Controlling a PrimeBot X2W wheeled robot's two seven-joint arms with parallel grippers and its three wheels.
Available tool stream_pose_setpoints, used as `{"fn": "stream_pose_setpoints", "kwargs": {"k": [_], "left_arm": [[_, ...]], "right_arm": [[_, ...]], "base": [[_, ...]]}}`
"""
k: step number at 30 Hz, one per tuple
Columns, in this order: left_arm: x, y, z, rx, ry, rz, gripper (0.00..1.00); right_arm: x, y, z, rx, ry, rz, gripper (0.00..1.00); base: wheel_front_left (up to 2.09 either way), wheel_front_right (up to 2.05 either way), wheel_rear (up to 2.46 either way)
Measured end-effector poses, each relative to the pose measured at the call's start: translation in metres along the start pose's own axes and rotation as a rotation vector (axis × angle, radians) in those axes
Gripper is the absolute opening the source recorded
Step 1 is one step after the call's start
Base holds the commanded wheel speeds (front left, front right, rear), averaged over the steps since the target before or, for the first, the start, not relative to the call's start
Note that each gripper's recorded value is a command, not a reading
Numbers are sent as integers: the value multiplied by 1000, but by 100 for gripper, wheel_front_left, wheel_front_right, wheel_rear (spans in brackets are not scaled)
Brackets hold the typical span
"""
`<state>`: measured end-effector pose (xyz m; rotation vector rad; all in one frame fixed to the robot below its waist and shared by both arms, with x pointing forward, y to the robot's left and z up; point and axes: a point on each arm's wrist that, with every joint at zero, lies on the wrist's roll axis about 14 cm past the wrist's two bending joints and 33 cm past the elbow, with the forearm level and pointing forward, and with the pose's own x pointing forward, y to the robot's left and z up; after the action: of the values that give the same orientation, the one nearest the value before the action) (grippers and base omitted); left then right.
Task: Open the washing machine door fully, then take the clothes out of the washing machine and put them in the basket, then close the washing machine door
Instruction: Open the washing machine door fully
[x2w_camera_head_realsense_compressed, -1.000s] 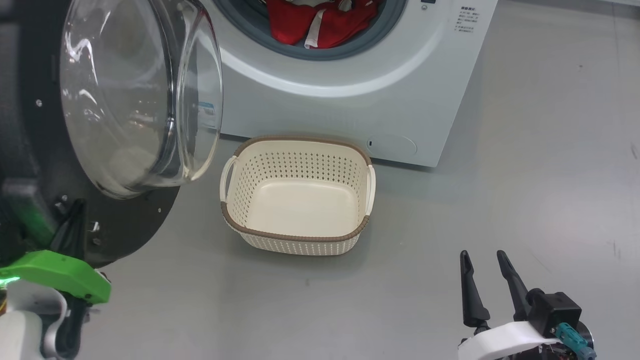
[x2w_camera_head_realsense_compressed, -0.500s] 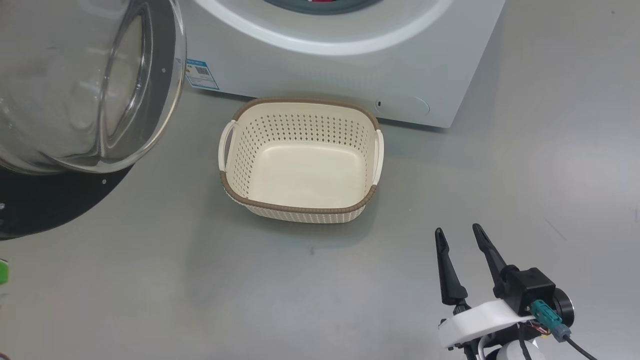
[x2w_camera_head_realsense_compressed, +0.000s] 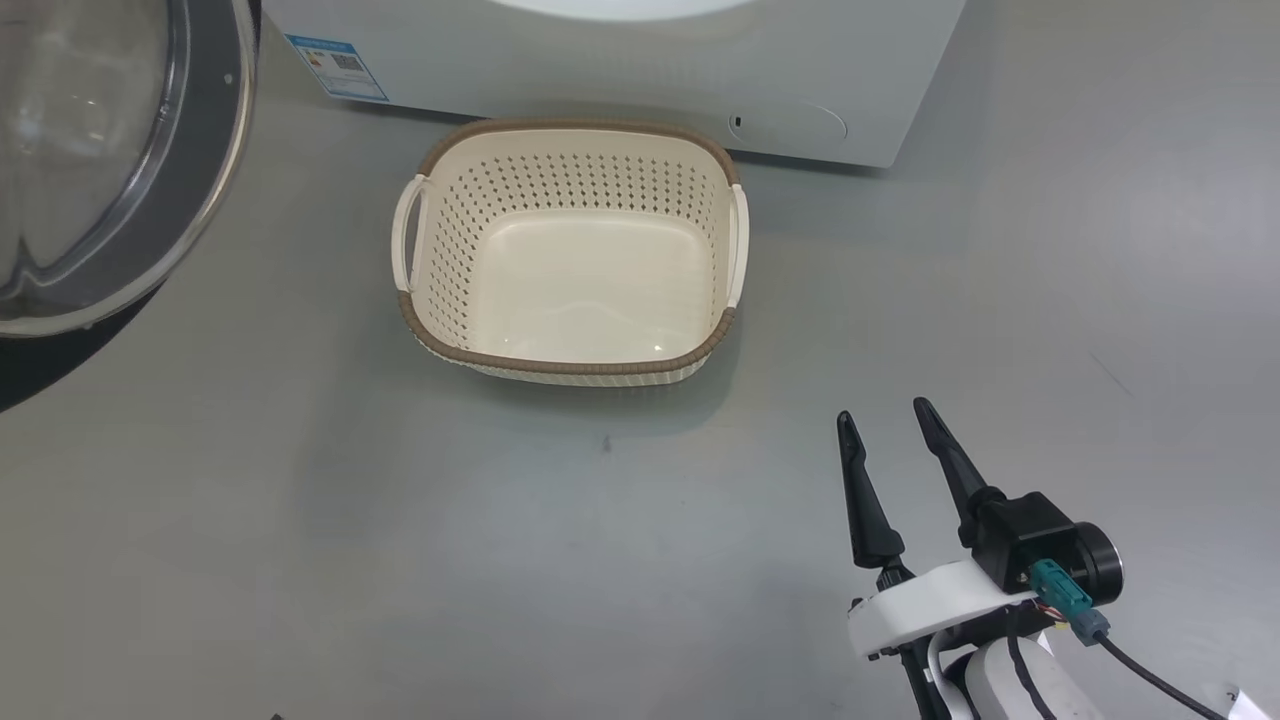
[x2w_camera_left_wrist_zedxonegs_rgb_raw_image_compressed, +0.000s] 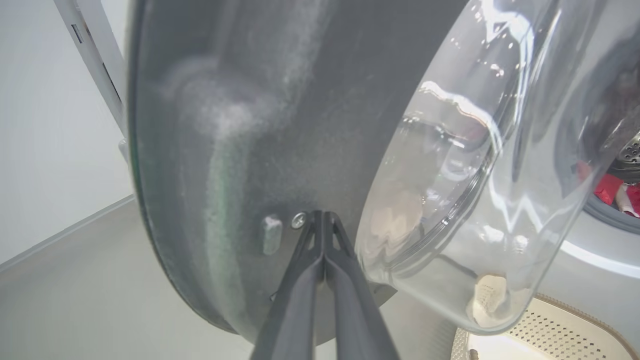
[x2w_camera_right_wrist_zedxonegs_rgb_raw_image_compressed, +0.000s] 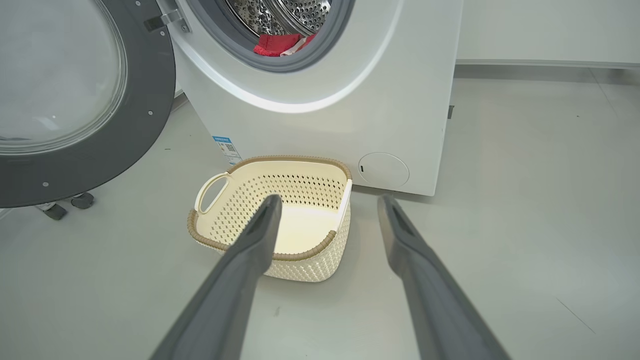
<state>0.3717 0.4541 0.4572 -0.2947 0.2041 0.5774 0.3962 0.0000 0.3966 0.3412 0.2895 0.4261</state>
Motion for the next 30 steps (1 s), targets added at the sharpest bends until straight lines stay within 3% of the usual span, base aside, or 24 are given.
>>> {"fn": "stream_pose_setpoints", "kwargs": {"k": [10,16,30], "left_arm": [[25,9,-7,67,40,32,0],[33,-1,-14,69,43,16,0],[14,-33,-29,113,51,-90,0]], "right_arm": [[9,-9,-10,2,25,-20,100],[8,-17,-18,3,49,-48,100],[4,-18,7,5,-9,-74,100]], "base": [[0,0,0],[0,0,0],[0,0,0]]}}
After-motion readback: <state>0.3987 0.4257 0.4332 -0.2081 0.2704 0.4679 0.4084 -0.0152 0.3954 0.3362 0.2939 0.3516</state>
